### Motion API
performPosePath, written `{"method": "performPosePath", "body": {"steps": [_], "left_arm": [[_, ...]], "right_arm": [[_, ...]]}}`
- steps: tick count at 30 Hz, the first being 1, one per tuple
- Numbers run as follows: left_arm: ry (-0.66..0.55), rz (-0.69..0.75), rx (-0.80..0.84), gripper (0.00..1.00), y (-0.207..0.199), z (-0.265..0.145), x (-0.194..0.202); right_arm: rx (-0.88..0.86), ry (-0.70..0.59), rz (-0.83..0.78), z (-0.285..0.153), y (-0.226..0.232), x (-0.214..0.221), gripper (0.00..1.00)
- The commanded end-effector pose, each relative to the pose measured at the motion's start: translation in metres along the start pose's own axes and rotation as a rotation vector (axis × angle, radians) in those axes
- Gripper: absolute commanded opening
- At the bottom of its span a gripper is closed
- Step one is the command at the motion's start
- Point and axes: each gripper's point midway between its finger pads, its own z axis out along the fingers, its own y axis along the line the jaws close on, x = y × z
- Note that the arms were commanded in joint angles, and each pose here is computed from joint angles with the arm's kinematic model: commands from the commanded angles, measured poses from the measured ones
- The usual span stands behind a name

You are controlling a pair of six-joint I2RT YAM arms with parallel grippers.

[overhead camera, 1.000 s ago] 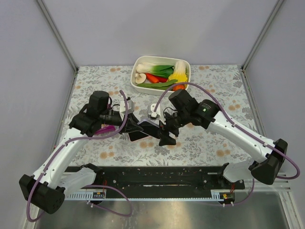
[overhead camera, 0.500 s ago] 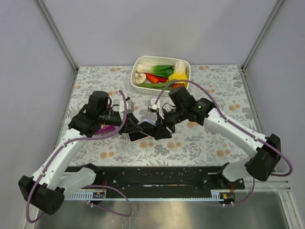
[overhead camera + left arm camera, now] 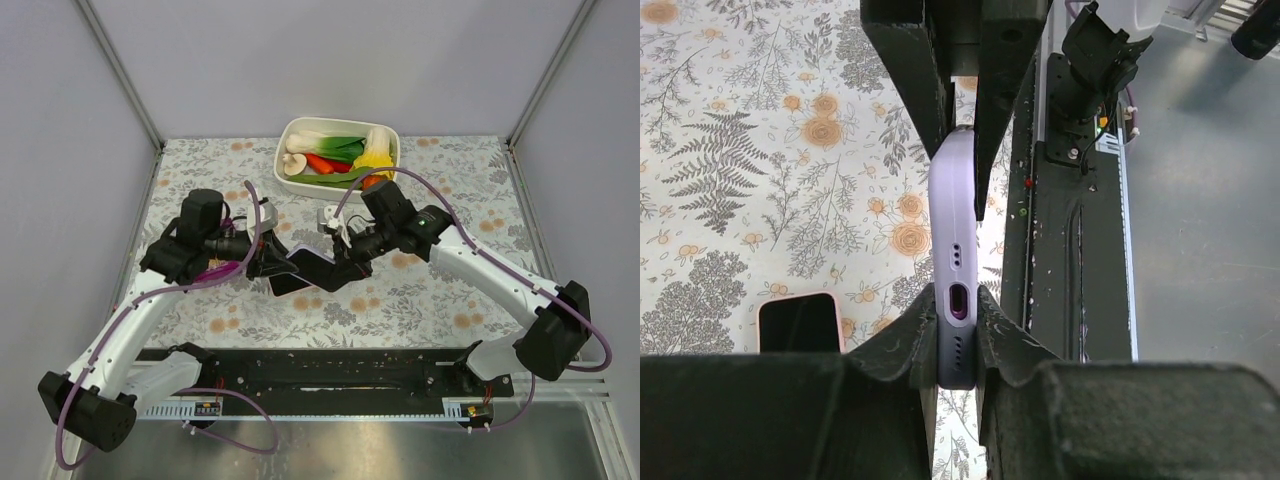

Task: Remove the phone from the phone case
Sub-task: Remove the phone case from the phone.

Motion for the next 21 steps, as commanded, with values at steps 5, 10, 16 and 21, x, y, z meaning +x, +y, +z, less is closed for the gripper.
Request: {"method": "performPosePath", "body": {"steps": [5, 10, 16, 21], "left_arm": [[-0.101, 0.114, 0.07, 0.39, -0.007, 0.006, -0.04], [-0.089, 0.114, 0.083, 0.61, -0.007, 0.013, -0.04], [-0.073, 0.099, 0.097, 0.67, -0.005, 0.018, -0.033], [-0.085, 0.081, 0.106, 0.41, -0.004, 0.02, -0.036]], "right_arm": [[-0.036, -0.078, -0.008, -0.012, 0.013, -0.028, 0.0], [-0.038, -0.082, -0.008, -0.014, 0.012, -0.034, 0.0], [-0.035, -0.088, -0.021, -0.015, 0.013, -0.037, 0.0], [-0.019, -0.085, -0.033, -0.016, 0.01, -0.036, 0.0]]}}
